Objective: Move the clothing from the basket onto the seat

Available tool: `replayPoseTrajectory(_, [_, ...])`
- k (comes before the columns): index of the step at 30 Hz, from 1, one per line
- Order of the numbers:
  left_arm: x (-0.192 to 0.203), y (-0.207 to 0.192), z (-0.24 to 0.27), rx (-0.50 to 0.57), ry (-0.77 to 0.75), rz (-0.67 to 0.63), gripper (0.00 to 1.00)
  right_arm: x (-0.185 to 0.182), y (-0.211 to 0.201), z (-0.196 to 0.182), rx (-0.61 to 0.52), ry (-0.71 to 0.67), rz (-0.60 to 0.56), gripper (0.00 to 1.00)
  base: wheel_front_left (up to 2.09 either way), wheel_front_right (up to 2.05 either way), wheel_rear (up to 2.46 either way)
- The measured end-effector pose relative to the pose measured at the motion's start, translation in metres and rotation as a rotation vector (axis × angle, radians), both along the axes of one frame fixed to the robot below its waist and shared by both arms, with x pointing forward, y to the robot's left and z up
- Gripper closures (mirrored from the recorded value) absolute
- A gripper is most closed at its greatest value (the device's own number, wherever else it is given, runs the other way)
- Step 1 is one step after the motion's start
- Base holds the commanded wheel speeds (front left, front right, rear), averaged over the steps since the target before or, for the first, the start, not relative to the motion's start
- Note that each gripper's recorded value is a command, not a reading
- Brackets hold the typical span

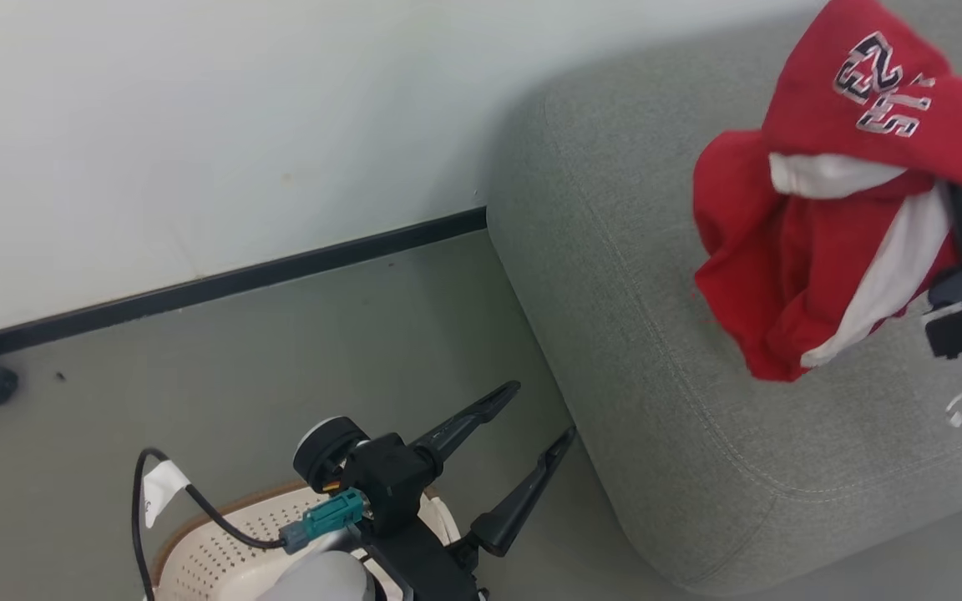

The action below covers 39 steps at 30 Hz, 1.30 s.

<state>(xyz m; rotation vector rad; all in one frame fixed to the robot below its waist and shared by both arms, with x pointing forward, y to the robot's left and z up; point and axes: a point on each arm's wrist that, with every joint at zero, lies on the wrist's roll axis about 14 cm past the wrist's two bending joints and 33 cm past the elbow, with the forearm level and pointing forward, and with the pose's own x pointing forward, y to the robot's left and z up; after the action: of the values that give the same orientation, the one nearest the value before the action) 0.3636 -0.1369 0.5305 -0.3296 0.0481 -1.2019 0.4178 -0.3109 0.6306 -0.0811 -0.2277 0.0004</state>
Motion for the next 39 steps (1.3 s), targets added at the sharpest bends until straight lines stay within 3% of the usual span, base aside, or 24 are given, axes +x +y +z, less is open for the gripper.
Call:
replayPoseTrajectory(18, [0.046,0.017,-0.027,0.000,0.025,0.036,0.00,0.077,-0.085,-0.003,-0.058,0.053,-0.185,1.00,0.00,0.00,0.00])
replayPoseTrajectory(25, [0.065,0.025,-0.047,0.004,0.051,0.053,0.00,0.108,-0.104,-0.020,-0.080,0.089,-0.241,1.00,0.00,0.00,0.00])
replayPoseTrajectory(29, [0.075,0.029,-0.061,0.010,0.070,0.066,0.00,0.125,-0.104,-0.044,-0.105,0.139,-0.250,1.00,0.00,0.00,0.00])
replayPoseTrajectory(39, [0.088,0.038,-0.085,0.030,0.104,0.087,0.00,0.134,-0.087,-0.160,-0.061,0.401,-0.239,1.00,0.00,0.00,0.00])
